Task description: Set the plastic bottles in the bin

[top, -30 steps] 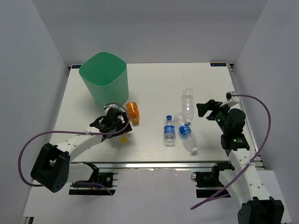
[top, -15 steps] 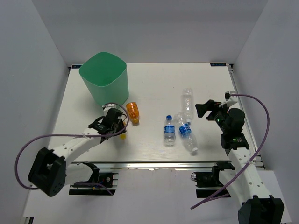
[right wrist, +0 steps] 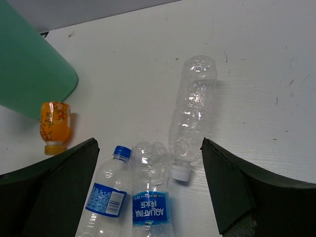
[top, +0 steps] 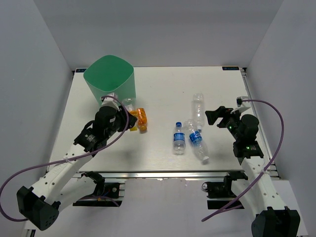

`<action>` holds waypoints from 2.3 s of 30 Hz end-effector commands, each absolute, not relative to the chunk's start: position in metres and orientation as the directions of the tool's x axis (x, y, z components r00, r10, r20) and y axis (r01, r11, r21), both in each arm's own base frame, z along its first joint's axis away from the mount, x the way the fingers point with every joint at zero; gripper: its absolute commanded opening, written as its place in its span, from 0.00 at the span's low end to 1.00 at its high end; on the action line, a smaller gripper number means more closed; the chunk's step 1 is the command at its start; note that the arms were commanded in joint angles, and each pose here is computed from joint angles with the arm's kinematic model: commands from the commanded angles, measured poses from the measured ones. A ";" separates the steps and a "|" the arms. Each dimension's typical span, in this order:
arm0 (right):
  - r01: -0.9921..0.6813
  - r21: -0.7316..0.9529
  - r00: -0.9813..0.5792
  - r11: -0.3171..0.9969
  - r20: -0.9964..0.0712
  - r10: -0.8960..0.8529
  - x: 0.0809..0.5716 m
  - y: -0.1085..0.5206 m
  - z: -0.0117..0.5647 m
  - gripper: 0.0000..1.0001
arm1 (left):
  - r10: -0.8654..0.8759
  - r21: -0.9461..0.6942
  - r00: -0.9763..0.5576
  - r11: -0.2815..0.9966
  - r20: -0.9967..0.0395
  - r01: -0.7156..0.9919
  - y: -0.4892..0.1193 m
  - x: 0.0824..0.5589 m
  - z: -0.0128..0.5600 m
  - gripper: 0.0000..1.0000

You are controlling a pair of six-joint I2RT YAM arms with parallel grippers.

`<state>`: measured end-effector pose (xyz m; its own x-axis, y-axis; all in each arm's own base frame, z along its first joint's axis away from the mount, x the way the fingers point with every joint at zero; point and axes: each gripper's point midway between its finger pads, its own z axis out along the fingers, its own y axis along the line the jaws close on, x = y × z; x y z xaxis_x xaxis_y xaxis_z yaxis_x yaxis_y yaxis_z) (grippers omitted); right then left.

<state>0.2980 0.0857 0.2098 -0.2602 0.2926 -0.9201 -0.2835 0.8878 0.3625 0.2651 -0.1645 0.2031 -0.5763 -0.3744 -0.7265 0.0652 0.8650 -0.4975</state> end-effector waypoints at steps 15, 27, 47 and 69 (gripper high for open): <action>-0.353 0.331 -0.200 0.875 -0.940 0.275 0.304 0.093 0.231 0.89 | -0.403 -0.339 -0.126 0.872 -0.906 -0.352 -0.068 0.394 0.364 0.24; -0.343 0.329 -0.202 0.880 -0.941 0.273 0.304 0.091 0.230 0.89 | -0.382 -0.320 -0.239 0.911 -0.893 -0.262 -0.070 0.428 0.369 0.98; -0.333 0.361 -0.228 0.871 -0.927 0.297 0.305 0.092 0.226 0.89 | -0.277 -0.272 -0.558 0.958 -0.782 -0.094 -0.191 0.339 0.162 0.98; -0.323 0.352 -0.179 0.879 -0.934 0.308 0.298 0.087 0.235 0.89 | -0.208 -0.136 -0.661 0.978 -0.721 -0.160 -0.223 0.390 0.078 0.45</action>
<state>0.2977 0.0898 0.2180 -0.2390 0.2978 -0.9242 -0.3140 0.8769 0.3638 0.3740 -0.2070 0.0324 -0.7218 -0.1642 -0.6723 -0.1817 0.9823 -0.0449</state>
